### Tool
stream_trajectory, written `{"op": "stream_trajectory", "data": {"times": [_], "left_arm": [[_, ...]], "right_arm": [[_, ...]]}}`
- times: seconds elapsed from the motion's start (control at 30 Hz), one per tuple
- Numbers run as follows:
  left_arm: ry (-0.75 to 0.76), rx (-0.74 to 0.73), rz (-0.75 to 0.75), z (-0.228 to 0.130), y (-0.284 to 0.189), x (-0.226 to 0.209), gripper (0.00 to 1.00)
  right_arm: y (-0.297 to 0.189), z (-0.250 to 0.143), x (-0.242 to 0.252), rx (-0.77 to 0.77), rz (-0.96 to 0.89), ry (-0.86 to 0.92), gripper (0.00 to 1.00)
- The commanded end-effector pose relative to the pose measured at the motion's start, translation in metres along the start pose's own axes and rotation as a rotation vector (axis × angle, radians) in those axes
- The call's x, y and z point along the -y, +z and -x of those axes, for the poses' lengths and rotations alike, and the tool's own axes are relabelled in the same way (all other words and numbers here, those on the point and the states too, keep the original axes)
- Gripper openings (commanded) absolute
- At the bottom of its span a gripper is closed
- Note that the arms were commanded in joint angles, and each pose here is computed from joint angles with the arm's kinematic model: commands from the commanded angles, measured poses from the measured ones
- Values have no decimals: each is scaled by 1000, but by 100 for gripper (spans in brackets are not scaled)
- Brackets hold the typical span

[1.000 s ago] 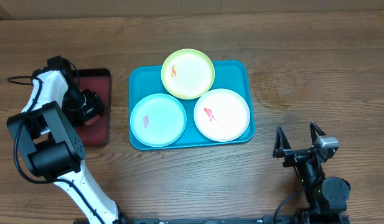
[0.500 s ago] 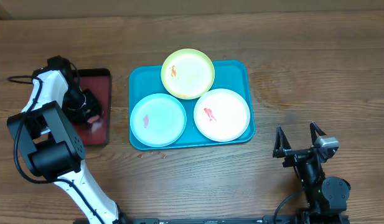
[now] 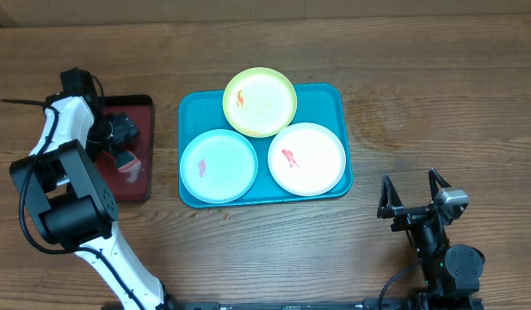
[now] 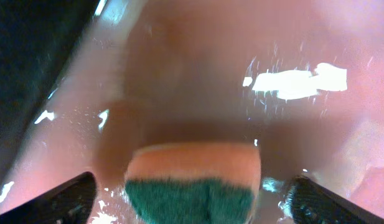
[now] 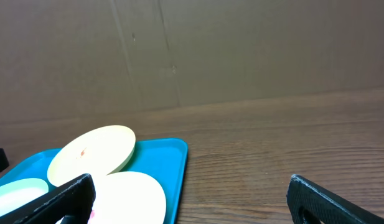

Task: Clean dirty plates on tray and stack at the side
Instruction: 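Grasp the orange-green sponge with the left gripper and dip it in water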

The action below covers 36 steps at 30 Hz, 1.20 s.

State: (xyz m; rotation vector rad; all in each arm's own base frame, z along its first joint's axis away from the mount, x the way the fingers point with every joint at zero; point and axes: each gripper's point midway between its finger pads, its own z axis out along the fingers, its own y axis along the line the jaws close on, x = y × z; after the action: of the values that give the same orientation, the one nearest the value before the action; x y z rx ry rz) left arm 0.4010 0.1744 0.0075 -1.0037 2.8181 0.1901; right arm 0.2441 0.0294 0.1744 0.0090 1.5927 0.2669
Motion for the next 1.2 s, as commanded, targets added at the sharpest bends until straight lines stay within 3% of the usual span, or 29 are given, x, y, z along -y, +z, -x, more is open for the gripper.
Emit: {"op": "stream_trajectory", "data": {"times": [0.0,0.03,0.13,0.17,0.27,0.33,0.37,0.4,0.43,0.47,0.77,0.83,0.97,1.0,1.03,1.07,1.13,1.17], "left_arm": [[-7,18,41,7,10,-7,82],[-7,22,40,8,11,-7,72],[-7,18,39,7,14,-6,26],[-7,14,40,6,16,-6,17],[-4,-4,45,0,19,-8,4],[-1,-25,52,-5,19,-9,4],[1,-38,56,-8,19,-10,16],[4,-54,61,-12,18,-12,47],[6,-67,65,-15,18,-13,89],[7,-78,68,-18,18,-13,100],[9,-226,-41,-51,13,3,97],[7,-237,-54,-53,12,5,80],[8,-244,-51,-54,12,5,34],[8,-244,-51,-54,12,5,17],[8,-244,-51,-55,12,5,9],[8,-245,-51,-55,12,5,4],[8,-247,-50,-55,12,4,6],[8,-249,-49,-56,12,4,22]], "right_arm": [[0,-3,-1,0,6,1,100],[0,-3,-1,0,6,0,100],[0,-3,-1,0,6,1,100],[0,-3,-1,0,5,1,100],[0,-3,-1,0,6,1,100],[0,-2,-1,0,6,1,100],[0,-3,-1,0,6,1,100],[0,-3,-1,0,5,1,100],[0,-3,-1,0,6,0,100],[0,-3,-1,0,6,1,100],[0,-3,-1,0,5,1,100],[0,-3,-1,0,6,1,100],[0,-3,-1,0,6,1,100],[0,-3,-1,0,6,0,100],[0,-3,-1,0,6,1,100],[0,-3,-1,0,5,1,100],[0,-3,-1,0,6,1,100],[0,-3,-1,0,5,0,100]]}}
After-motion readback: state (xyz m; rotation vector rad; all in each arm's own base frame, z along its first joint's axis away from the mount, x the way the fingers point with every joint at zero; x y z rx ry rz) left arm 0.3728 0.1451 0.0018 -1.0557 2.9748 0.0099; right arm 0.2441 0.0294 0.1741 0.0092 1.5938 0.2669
